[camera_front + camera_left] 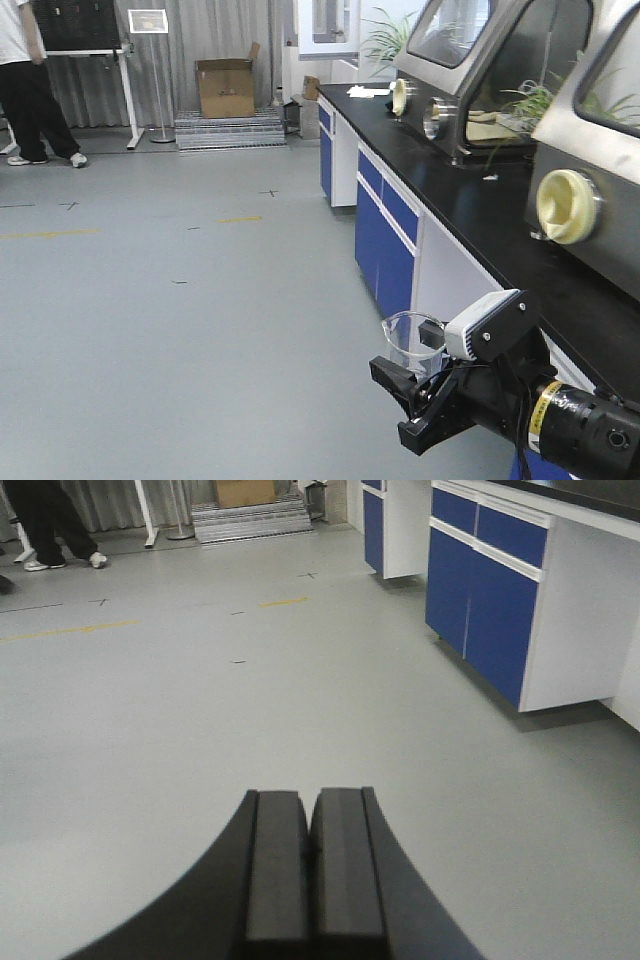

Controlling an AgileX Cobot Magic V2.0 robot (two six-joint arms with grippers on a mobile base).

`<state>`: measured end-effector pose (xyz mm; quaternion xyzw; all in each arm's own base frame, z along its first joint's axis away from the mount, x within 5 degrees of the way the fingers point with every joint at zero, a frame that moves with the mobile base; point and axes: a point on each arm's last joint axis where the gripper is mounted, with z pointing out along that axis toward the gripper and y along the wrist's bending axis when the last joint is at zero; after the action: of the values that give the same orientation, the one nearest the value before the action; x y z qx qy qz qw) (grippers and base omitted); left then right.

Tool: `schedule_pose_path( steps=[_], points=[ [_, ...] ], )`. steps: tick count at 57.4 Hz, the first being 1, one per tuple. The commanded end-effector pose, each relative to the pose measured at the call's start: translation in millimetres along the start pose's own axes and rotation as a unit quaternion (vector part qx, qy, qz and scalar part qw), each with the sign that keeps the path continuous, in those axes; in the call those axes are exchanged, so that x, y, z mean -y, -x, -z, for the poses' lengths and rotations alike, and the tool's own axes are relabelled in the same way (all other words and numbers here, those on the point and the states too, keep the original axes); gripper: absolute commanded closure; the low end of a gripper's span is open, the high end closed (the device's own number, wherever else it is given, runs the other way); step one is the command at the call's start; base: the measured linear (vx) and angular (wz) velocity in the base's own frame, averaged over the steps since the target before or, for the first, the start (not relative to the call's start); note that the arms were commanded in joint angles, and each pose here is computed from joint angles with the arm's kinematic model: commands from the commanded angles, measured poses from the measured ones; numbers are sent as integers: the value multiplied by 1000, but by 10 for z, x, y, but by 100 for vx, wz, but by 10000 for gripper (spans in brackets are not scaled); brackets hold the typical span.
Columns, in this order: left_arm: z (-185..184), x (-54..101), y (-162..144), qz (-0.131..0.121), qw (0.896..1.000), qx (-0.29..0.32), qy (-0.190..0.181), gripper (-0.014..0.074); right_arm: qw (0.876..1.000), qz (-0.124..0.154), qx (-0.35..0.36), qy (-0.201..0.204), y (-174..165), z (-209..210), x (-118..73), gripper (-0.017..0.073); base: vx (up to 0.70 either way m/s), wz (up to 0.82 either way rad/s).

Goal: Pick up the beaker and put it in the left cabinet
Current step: 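Drive away from the bench carrying the beaker in the right gripper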

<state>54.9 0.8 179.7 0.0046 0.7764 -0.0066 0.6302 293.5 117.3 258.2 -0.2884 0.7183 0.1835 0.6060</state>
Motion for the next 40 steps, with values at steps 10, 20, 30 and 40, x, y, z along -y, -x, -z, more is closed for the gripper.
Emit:
schedule_pose_path(
  steps=[10,20,30,40],
  points=[
    [26,18,113,3,998,55,-12,590,998,3,63,7,260,59,-10,564,39,10],
    [26,18,113,3,998,55,-12,590,998,3,63,7,260,59,-10,564,47,6],
    [26,18,113,3,998,55,-12,590,998,3,63,7,260,59,-10,564,54,10],
    [26,18,113,3,998,55,-12,590,998,3,63,7,260,59,-10,564,59,11]
  ],
)
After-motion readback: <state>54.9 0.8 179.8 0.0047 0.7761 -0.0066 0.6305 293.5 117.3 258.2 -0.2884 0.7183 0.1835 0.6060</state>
